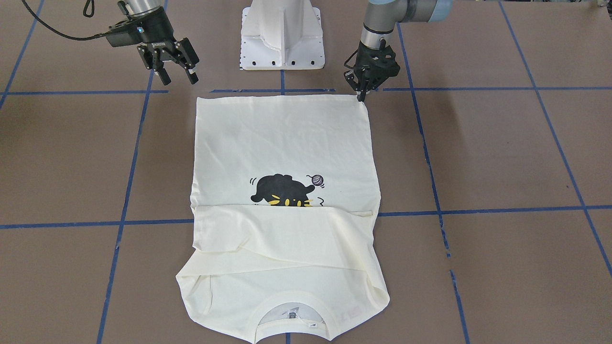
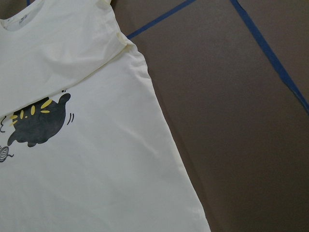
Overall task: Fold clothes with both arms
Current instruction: 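Grasp the two hem corners with the left and right grippers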
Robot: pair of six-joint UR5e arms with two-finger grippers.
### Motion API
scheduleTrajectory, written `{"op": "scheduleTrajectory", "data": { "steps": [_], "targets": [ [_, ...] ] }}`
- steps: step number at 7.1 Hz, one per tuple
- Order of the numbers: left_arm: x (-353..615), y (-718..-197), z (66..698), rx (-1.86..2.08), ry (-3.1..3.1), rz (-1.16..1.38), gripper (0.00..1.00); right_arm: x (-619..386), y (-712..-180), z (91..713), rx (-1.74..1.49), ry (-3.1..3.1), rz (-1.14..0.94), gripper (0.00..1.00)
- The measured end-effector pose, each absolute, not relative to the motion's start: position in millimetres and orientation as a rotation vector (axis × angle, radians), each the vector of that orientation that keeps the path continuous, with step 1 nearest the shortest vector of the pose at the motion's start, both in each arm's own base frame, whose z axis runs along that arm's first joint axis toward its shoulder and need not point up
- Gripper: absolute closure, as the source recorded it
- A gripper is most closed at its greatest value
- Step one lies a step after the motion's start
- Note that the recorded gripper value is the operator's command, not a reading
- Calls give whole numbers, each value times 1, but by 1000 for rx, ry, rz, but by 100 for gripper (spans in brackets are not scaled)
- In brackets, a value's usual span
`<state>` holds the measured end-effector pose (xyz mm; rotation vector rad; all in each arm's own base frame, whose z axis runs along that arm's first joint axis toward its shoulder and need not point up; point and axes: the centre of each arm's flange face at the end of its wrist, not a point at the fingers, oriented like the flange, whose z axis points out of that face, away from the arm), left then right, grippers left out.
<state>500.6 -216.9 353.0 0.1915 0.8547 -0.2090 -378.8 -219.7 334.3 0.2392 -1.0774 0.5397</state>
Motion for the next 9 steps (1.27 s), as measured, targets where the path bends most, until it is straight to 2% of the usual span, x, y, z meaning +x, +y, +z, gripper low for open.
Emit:
{"op": "scheduleTrajectory", "data": {
  "steps": [2,4,7,9],
  "targets": [
    [500,-218,353,194,853,-211,100,-379,-220,334,241,-1077,539,5],
    [497,-223,349,203,860,-207,100,-383,-219,341,240,-1059,542,20],
    [497,-226,340,209,877,-208,100,-404,-220,370,232,-991,563,36],
    [496,-227,336,210,884,-210,100,-426,-223,357,229,-937,572,34]
  ]
}}
